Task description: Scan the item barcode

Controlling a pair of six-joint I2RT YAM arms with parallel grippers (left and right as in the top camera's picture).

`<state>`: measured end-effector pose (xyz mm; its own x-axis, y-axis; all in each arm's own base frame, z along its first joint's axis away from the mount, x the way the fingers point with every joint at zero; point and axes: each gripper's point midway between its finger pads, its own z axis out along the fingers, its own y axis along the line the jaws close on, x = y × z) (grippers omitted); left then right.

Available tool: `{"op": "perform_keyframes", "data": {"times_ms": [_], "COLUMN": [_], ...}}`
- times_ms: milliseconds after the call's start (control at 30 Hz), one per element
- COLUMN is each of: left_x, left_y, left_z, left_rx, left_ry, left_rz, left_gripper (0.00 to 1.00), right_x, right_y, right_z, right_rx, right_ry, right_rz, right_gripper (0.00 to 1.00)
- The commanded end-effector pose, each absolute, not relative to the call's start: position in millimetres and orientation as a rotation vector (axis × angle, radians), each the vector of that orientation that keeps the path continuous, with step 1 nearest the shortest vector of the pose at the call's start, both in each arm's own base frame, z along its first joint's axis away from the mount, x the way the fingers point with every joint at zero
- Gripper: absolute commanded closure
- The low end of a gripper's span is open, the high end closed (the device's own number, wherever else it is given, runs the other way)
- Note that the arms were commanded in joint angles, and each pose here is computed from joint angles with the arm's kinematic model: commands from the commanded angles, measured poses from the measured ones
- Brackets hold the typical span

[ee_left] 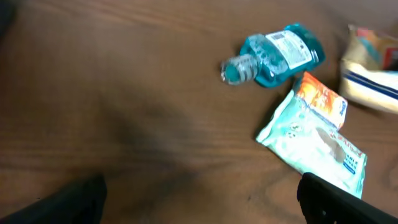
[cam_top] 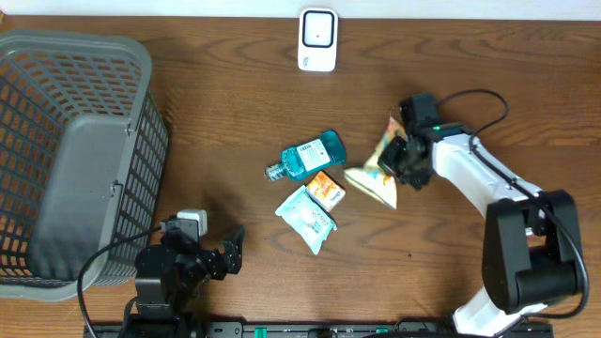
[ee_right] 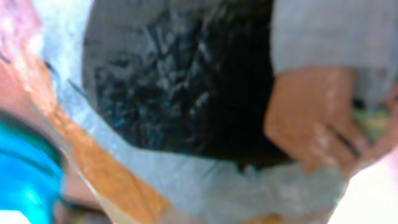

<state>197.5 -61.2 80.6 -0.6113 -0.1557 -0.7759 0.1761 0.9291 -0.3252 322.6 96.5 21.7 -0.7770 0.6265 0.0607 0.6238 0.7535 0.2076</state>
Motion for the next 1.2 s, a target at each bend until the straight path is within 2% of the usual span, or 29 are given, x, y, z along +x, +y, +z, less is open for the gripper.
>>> {"op": "perform_keyframes", "data": {"times_ms": [0,133,300,367,400,567,633,667,700,767,900,1167], "left_x": [190.9,190.9,190.9,190.9,190.9,190.9,190.9,190.9,190.9,190.9,190.9,190.9], "left_y": [-59.3,-59.3,-59.3,-59.3,-59.3,-59.3,-59.3,-59.3,-59.3,-59.2,-59.3,-59.3], "left_z": [69.3,69.2,69.2,69.2,69.2,69.2,69.2,69.2,69.2,69.2,69.2,69.2], "left_rx": [-0.008,-0.008,-0.008,-0.008,-0.008,-0.008,-0.008,-0.008,-0.008,-0.008,-0.008,-0.008], "left_ry": [2.23,2.23,2.23,2.23,2.23,2.23,2.23,2.23,2.23,2.23,2.23,2.23], "left_rz": [-0.464,-0.464,-0.464,-0.464,-0.464,-0.464,-0.464,-0.464,-0.464,-0.463,-0.464,-0.464], "left_gripper": [0.02,0.02,0.02,0.02,0.02,0.02,0.02,0.02,0.02,0.02,0.02,0.02], "right_x": [303.7,278.1,245.6,231.1,226.1,199.9,201.1,204.1,208.3,222.5,240.0,239.2], "right_y": [111.5,128.3,126.6,125.1,124.8,126.8,130.6,132.6,134.1,136.2,138.9,128.6], "right_z": [50.2,90.6,112.3,115.8,116.7,126.7,130.0,130.9,130.9,128.2,127.0,117.0], "right_rx": [1.165,1.406,1.675,1.772,1.832,2.659,2.86,2.911,2.936,2.94,2.856,2.881], "right_ry": [2.977,2.976,3.005,3.037,3.039,2.742,2.599,2.551,2.515,2.448,2.44,2.372], "right_rz": [0.594,0.904,0.995,0.969,0.945,0.64,0.602,0.616,0.638,0.71,0.843,0.695], "right_gripper": [0.98,0.99,0.98,0.89,0.89,0.86,0.85,0.89,0.89,0.99,0.99,0.99]}}
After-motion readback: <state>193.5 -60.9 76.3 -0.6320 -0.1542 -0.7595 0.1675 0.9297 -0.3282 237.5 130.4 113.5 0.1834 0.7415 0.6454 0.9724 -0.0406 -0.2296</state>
